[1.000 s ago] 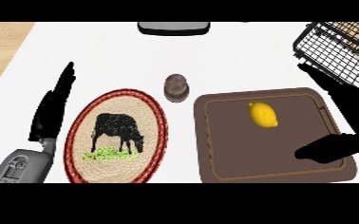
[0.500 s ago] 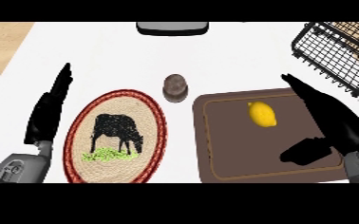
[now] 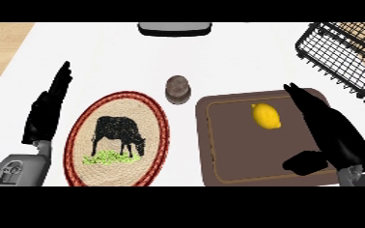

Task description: Pick the lemon from the tray and place it in the tiered basket

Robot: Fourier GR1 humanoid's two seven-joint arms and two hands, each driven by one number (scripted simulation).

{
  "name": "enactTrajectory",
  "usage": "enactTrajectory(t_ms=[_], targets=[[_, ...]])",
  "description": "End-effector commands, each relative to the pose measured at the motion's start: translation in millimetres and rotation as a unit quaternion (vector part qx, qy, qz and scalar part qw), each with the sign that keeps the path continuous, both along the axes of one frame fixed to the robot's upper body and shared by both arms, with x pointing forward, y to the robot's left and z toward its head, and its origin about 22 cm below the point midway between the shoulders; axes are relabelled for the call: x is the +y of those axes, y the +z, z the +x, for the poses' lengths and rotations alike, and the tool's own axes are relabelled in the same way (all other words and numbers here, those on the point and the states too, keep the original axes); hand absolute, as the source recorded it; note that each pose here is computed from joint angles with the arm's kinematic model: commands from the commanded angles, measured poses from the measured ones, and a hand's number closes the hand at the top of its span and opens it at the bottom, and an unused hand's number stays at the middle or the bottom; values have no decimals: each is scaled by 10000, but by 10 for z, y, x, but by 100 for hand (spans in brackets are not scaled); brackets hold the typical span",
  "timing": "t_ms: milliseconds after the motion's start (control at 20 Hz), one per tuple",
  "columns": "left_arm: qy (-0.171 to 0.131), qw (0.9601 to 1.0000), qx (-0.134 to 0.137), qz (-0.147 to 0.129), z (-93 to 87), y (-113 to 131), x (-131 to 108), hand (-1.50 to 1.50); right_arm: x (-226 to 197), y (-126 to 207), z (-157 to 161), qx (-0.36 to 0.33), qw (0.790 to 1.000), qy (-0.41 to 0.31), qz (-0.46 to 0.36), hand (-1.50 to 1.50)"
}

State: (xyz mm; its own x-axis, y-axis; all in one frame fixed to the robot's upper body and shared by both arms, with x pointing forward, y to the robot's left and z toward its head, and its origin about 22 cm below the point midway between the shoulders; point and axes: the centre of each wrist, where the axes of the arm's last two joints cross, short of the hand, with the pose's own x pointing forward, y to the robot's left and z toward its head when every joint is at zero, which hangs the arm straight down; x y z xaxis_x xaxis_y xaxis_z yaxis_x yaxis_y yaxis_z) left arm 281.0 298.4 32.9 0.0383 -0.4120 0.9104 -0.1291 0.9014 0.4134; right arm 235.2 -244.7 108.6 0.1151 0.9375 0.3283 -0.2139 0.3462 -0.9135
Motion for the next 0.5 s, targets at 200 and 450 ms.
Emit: enactTrajectory(t_ms=[200, 450], targets=[[48, 10000, -42, 10, -185, 15, -6, 0, 207, -62, 31, -75, 9998, 3, -190, -150], [-68, 9999, 69, -111, 78, -79, -120, 0, 151, -281, 90, 53, 9997, -131, -181, -150]])
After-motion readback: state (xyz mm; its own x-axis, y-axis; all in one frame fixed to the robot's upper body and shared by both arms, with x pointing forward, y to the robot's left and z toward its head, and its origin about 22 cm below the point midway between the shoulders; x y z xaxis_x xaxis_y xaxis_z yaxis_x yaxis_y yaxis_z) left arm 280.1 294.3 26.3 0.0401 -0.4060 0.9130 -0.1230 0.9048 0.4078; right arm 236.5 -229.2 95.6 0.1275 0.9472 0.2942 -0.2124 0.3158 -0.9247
